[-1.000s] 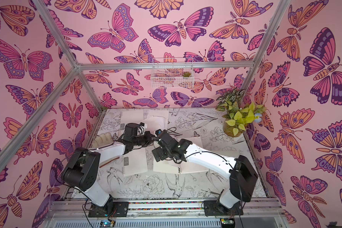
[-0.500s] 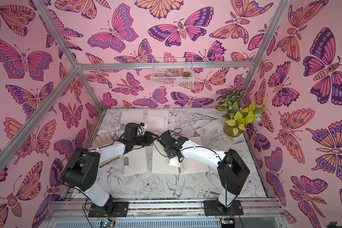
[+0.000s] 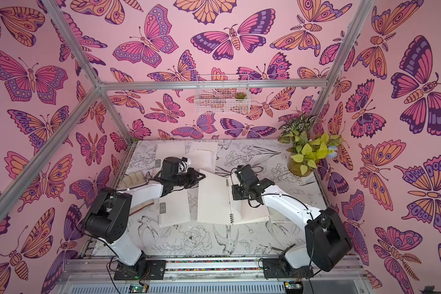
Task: Tear off pages from different notebooks
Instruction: Tear off the paper from the notebook.
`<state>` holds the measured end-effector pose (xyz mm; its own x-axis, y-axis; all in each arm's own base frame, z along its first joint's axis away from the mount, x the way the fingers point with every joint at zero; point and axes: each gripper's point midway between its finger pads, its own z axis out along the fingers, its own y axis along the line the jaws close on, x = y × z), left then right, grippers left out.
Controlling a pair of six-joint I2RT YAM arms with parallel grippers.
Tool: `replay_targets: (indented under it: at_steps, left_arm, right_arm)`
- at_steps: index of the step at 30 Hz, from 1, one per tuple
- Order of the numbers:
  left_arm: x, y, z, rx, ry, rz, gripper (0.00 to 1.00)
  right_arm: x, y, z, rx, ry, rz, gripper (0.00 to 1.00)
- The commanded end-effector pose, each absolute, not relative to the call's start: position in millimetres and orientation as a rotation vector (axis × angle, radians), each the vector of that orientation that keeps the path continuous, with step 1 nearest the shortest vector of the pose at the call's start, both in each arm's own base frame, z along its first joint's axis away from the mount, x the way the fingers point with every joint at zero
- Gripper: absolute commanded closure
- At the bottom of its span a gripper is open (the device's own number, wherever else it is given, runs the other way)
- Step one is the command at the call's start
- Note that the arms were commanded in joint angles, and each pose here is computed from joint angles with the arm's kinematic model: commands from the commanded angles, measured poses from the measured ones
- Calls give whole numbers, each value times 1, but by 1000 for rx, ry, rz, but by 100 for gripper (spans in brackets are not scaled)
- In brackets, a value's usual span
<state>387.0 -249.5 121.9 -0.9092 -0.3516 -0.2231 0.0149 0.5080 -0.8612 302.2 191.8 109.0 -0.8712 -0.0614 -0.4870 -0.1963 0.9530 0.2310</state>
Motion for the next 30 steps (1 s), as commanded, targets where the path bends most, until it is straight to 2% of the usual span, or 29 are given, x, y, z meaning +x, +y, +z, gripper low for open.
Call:
replay_targets:
  at_steps: [1, 4, 11, 18, 20, 23, 25, 27, 30]
  left_arm:
    - [389, -250, 127, -244, 2365, -1387, 95]
    - [390, -248, 127, -247, 2367, -1389, 100]
    - [391, -238, 126, -247, 2385, -1368, 100]
    - [392, -230, 122, -250, 2415, -1353, 100]
    - [392, -226, 120, -261, 2421, -1354, 100]
    - [392, -224, 117, -267, 2430, -1359, 100]
    - [393, -224, 116, -264, 2435, -1363, 100]
    - [394, -225, 116, -261, 2440, -1370, 100]
    - [395, -225, 116, -259, 2444, -1366, 100]
  right_arm:
    - [303, 193, 106, -139, 2622, 570, 41]
    - [310, 186, 99, -113, 2644, 623, 37]
    - [334, 193, 99, -113, 2614, 837, 22]
    - [363, 183, 80, -34, 2640, 901, 21]
    - [370, 174, 74, 4, 2638, 935, 17]
    - [378, 165, 70, 71, 2625, 979, 16]
    - [380, 165, 67, 84, 2630, 992, 19]
    - [384, 166, 66, 87, 2635, 989, 27]
    - [390, 167, 62, 93, 2649, 989, 52]
